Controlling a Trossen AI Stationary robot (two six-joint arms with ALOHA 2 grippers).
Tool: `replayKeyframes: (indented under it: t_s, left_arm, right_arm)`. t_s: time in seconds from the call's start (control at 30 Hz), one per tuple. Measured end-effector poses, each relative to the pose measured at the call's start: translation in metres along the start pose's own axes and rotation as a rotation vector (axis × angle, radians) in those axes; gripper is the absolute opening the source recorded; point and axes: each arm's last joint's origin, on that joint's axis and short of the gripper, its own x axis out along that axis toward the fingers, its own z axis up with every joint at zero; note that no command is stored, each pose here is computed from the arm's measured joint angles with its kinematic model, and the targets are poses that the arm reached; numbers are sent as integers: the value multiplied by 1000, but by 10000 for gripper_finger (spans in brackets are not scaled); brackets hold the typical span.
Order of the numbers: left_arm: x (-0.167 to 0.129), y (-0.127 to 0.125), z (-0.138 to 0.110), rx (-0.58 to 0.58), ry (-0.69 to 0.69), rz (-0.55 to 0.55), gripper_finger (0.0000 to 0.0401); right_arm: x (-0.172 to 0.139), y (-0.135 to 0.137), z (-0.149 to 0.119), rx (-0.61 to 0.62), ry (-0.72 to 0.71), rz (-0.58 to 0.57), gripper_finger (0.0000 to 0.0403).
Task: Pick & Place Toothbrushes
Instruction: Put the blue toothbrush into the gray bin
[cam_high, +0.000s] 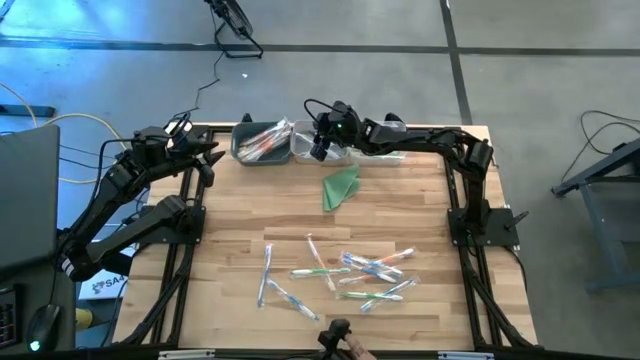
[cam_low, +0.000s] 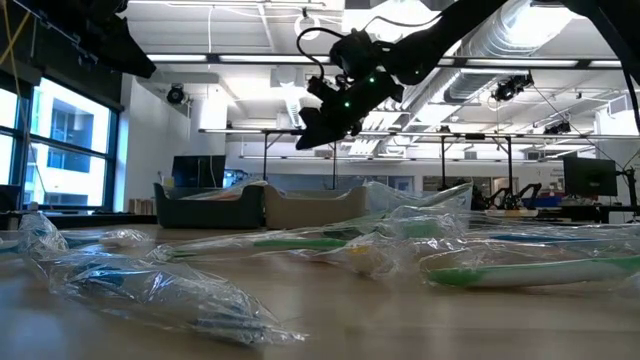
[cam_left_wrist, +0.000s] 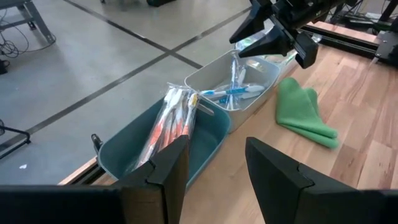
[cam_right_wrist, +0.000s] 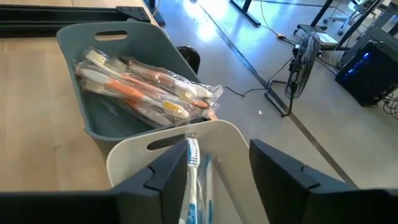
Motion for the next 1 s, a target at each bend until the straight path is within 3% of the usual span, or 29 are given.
replayKeyframes:
  t_s: [0.27, 0.67, 1.0]
  left_arm:
    - [0, 0, 0, 0, 0, -2, 155]
    - [0, -1, 0, -6, -4, -30, 155]
    - [0, -1, 1, -22, -6, -45, 155]
  right_arm:
    - [-7, 0, 7, -26, -19, -3, 192]
    - [-95, 34, 75, -50, -210, 96, 189]
    - [-153, 60, 71, 44, 18, 228, 176]
